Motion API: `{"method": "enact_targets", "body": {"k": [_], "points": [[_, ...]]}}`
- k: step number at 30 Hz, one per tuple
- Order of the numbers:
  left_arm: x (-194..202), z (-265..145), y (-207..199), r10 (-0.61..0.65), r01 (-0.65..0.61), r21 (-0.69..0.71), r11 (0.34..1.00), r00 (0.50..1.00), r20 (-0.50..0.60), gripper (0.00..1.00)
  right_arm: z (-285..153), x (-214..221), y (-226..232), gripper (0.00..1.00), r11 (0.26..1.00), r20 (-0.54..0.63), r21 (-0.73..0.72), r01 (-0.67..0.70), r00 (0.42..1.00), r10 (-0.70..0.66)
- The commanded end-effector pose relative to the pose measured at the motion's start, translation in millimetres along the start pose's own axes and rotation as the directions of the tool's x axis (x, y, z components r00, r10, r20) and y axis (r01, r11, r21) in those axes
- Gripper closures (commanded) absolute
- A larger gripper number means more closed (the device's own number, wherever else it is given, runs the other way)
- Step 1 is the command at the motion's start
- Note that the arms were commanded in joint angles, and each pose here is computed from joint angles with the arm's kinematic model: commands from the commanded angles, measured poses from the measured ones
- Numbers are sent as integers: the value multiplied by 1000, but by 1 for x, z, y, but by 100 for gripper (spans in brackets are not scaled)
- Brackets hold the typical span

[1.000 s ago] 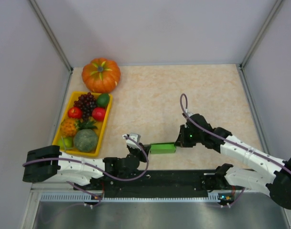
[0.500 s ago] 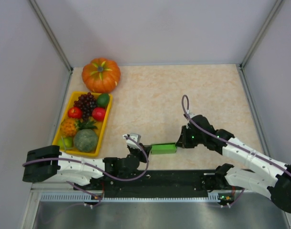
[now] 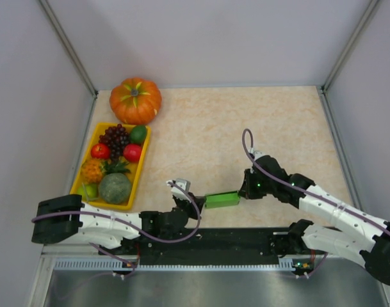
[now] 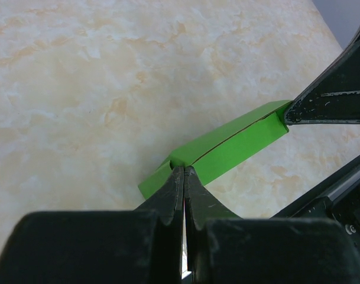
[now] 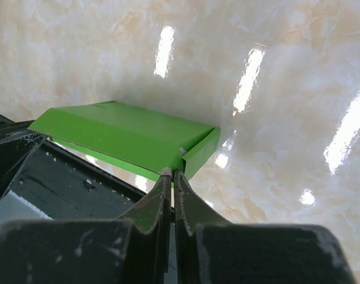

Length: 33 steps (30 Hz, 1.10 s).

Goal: Fold the paper box

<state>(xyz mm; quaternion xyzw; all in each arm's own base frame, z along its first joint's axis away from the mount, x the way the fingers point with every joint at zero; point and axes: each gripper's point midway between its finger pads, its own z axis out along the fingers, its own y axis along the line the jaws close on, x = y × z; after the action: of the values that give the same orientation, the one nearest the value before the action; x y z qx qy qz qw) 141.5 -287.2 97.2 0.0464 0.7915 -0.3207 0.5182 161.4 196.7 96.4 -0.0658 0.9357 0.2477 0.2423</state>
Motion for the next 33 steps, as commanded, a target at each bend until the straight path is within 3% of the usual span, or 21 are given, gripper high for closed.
{"method": "enact_targets", "body": {"k": [1, 9, 20, 24, 33], "points": [[38, -4, 33, 150, -161, -75, 984, 980, -134, 100, -4, 11, -44, 100, 971, 4, 240, 14, 1000, -15], [40, 3, 19, 80, -99, -113, 989, 983, -164, 100, -5, 21, -56, 100, 950, 64, 312, -25, 998, 5], [50, 4, 27, 98, -125, -142, 982, 978, -186, 100, -22, 5, -42, 78, 963, 130, 261, -65, 991, 32], [50, 4, 29, 102, -130, -145, 981, 977, -187, 100, -29, -1, -30, 61, 976, 150, 208, -70, 988, 39], [51, 3, 32, 104, -132, -146, 981, 978, -183, 100, -23, -7, -21, 65, 995, 204, 75, -59, 978, 43]]}}
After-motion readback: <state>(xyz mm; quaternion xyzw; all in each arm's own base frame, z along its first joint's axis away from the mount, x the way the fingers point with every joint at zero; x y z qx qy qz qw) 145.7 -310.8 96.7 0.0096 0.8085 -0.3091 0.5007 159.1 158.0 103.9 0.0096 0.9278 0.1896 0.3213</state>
